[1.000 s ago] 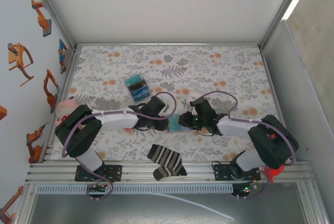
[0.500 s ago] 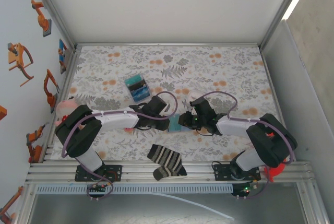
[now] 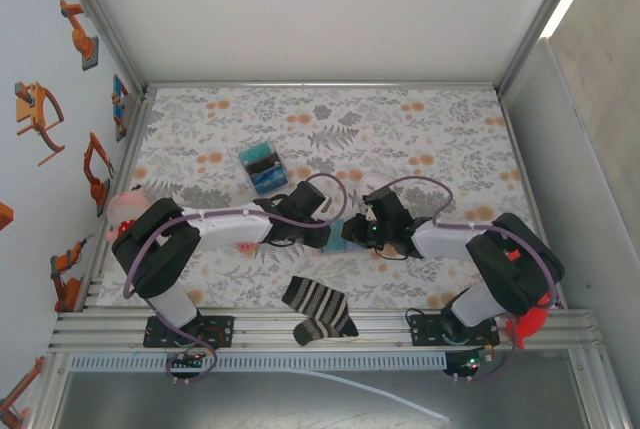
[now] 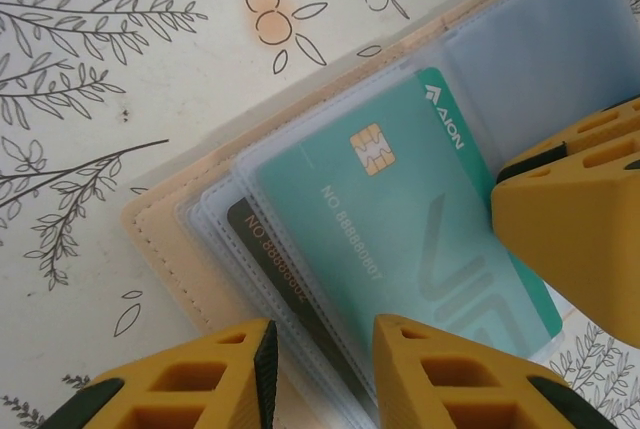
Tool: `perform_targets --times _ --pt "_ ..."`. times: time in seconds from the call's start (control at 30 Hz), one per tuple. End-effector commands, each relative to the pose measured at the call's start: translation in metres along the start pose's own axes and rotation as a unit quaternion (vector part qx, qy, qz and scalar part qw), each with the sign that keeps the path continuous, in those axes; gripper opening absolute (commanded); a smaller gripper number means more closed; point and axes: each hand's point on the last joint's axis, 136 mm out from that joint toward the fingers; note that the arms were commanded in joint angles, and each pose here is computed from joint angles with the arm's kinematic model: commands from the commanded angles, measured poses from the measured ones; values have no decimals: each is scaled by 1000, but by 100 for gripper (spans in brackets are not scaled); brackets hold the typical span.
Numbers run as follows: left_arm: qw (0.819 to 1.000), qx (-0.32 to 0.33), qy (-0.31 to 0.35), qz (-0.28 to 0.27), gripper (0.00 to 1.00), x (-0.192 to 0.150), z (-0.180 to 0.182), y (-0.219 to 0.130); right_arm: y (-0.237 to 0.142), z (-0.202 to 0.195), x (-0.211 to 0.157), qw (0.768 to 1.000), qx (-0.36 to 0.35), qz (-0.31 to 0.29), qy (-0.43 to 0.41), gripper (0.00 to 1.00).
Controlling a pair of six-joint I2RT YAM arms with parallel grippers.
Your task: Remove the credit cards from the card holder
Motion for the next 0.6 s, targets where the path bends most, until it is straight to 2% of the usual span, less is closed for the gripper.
perform_targets --times 0.0,0.43,0.57 --pt "1000 17 19 15 31 -4 2 2 4 0 -2 1000 9 -1 7 16" --pt "998 34 23 37 25 -14 8 7 8 1 -3 1000 20 2 17 15" --pt "998 34 22 37 22 -13 8 8 8 1 -3 1000 21 3 17 9"
Point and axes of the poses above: each hand's point on the last joint's axis, 136 mm out from that joint toward the fingers, its own y axis out along the fingers, its own z axis along the line the jaws close on, x = y × z, and after that the axes turned 6 degrees about -y, right-handed
